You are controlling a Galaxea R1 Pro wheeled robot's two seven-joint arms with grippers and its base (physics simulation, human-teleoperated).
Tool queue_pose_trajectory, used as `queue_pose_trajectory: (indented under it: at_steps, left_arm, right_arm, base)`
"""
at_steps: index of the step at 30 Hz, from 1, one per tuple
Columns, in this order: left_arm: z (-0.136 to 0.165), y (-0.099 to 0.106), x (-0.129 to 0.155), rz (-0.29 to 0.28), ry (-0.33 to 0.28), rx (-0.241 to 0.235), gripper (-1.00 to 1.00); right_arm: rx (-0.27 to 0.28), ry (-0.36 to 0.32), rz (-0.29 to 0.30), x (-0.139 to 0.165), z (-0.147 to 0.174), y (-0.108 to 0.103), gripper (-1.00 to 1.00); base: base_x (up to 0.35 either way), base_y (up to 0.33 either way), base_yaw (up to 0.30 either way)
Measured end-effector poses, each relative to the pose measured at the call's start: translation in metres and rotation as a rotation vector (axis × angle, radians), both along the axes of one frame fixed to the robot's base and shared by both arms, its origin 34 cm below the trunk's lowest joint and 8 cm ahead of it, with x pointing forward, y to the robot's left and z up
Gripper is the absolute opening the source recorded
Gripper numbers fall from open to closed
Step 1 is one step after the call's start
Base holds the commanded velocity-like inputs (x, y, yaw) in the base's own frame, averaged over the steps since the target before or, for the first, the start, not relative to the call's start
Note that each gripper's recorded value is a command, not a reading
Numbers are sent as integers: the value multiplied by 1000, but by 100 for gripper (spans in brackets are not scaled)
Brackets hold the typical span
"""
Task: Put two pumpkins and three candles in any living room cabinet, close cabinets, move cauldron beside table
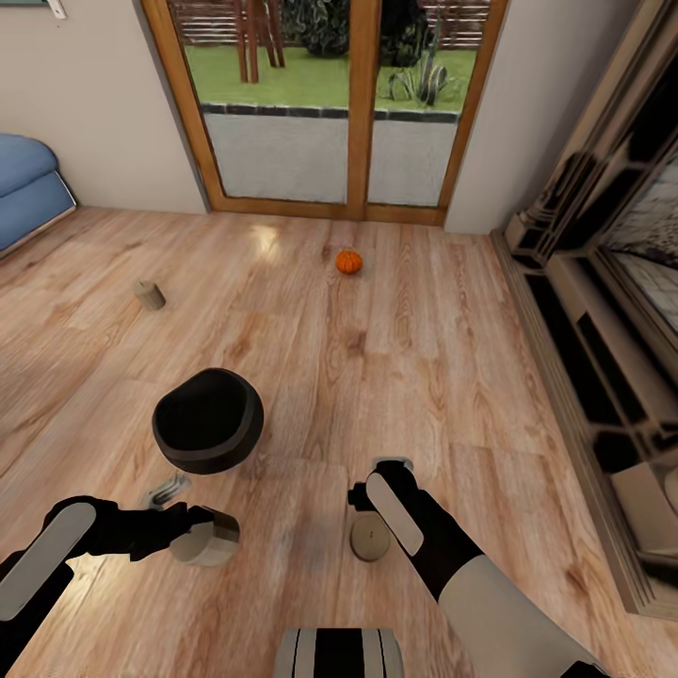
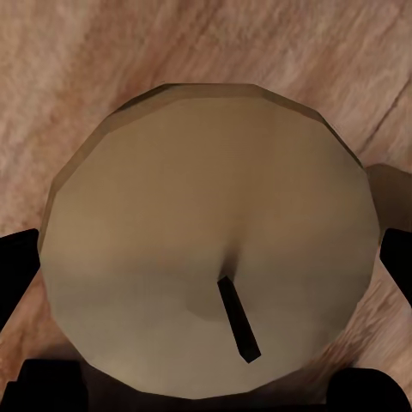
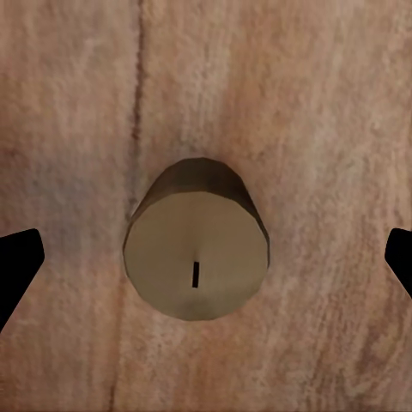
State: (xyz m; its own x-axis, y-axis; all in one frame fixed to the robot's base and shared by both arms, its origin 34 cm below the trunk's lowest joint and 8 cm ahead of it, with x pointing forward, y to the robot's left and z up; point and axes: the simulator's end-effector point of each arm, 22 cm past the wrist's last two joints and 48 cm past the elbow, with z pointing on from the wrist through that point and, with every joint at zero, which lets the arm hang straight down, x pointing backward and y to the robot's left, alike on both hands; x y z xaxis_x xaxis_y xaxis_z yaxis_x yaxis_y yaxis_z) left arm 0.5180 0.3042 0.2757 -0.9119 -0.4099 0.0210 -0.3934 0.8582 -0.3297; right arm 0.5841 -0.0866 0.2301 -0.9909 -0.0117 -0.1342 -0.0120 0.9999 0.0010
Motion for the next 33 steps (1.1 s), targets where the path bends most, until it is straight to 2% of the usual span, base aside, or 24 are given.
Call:
queue_pose_trajectory:
  at_steps: [11, 13, 15, 16, 19, 23, 29, 33]
  left_arm:
    - [-19, -2, -10, 0, 46, -10, -100]
    - [-20, -7, -11, 13, 55, -45, -100]
    - [-16, -19, -11, 49, 67, -122, -100]
    - [-17, -20, -13, 55, 74, -134, -100]
    - [2, -34, -13, 94, 73, -245, -100]
    - [5, -38, -17, 114, 90, -297, -100]
    - [1, -32, -21, 144, 106, -310, -100]
    - [3, -37, -21, 168, 117, -351, -100]
  right_arm:
    - [1, 23, -3, -9, -22, 3, 100]
    - [1, 26, -6, -10, -27, 2, 100]
    - [0, 30, -9, -12, -31, 2, 100]
    - [0, 34, -9, -13, -33, 2, 100]
    - [0, 31, -9, -12, -33, 2, 100]
    - [-1, 40, -11, -15, -39, 2, 100]
    - [1, 47, -19, -19, -49, 3, 100]
    - [2, 52, -17, -21, -53, 3, 100]
  base:
    - [0, 0, 0]
    - [0, 0, 0]
    - [0, 0, 0]
    - [0, 0, 0]
    - [0, 0, 0]
    - [0, 0, 0]
    - [0, 0, 0]
    - [0, 0, 0]
